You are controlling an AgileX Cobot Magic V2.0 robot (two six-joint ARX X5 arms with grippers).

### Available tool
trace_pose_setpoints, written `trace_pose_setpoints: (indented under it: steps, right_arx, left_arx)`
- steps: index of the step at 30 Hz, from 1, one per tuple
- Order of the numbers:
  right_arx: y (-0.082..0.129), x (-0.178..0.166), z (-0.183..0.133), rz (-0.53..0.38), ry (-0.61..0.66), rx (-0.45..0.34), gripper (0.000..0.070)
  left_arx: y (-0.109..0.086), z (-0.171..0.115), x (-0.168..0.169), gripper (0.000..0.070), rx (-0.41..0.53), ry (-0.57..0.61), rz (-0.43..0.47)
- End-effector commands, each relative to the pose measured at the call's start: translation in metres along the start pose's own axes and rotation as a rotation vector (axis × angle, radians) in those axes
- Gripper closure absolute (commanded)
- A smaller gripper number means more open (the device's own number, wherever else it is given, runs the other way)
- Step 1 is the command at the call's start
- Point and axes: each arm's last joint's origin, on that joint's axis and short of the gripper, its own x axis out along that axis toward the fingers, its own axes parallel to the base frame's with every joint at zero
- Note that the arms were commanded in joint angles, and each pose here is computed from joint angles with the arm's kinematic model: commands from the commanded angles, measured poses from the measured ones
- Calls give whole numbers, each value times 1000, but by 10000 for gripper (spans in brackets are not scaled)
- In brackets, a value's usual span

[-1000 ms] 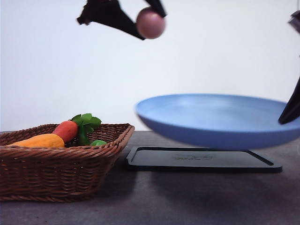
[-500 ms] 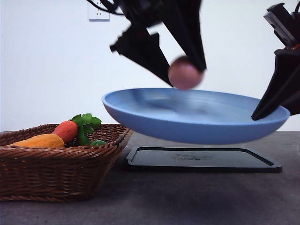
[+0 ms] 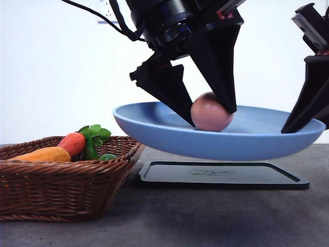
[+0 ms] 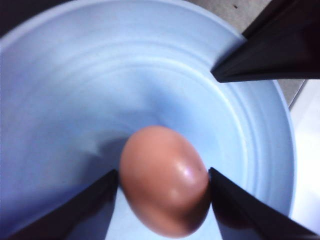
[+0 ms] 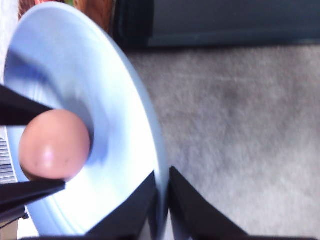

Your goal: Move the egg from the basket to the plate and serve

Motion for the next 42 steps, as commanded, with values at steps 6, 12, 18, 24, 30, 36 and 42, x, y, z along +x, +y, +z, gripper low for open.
trace_pose_setpoints:
  steps: [6,12,18,24,30,36,42]
  right_arx:
    - [1,0,4,-13,43,26,700]
    - [-2,-1,19,-53,83,14,700]
    - [-11,-1,53,-83,66,21,700]
    - [-32,9,96,-108,49,53,700]
    - [-57,30,143,-120,34,87,700]
    - [-76,56,175,-127,59,101,700]
    - [-85,69,185,-166,67,104,691]
  left_arx:
    - [0,3,-9,302,3,-21,6]
    - [6,-1,-45,302,-16,-89,19]
    - [13,-12,-96,307,-43,-197,45]
    - [19,-29,-147,307,-63,-332,82]
    - [22,-50,-189,307,-82,-444,129]
    - [24,-64,-212,307,-103,-520,166]
    - [27,-70,-218,307,-124,-524,183]
